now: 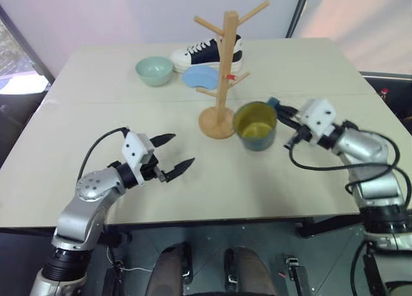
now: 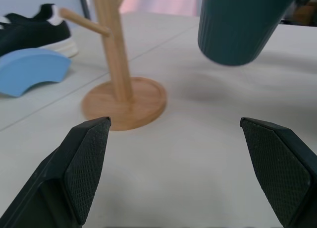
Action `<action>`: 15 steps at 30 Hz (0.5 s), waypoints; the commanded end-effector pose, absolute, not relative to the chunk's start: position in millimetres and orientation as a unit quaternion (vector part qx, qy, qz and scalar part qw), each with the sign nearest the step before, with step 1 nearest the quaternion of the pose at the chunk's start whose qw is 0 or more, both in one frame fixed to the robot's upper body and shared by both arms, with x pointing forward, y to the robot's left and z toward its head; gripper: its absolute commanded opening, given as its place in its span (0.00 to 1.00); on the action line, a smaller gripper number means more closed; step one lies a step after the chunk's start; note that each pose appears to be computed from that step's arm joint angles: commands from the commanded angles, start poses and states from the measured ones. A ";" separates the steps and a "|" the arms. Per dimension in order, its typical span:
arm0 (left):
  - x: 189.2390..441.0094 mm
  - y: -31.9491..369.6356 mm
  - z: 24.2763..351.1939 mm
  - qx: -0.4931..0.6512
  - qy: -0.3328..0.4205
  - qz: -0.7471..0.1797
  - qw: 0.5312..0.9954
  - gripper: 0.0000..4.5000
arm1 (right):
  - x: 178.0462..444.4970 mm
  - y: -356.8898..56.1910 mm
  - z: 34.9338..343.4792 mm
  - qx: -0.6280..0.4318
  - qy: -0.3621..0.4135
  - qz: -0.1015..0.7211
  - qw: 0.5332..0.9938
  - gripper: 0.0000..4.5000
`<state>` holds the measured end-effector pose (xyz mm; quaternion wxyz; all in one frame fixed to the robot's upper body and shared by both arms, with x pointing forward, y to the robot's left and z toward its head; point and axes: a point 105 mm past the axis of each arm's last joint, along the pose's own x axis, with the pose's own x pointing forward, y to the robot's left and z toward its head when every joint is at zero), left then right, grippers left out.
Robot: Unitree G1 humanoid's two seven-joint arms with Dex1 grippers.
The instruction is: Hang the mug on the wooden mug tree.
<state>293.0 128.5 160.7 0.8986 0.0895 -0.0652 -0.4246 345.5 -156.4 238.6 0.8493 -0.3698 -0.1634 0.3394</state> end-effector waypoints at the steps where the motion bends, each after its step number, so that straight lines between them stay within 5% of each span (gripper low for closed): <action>1: 294.8 132.9 191.3 0.094 -0.122 -0.418 0.895 1.00 | 344.9 -133.4 269.0 -0.417 -0.189 0.337 0.823 0.01; 15: 285.8 129.5 222.5 0.089 -0.161 -0.424 0.886 1.00 | 364.9 -122.6 289.1 -0.460 -0.170 0.313 0.813 0.01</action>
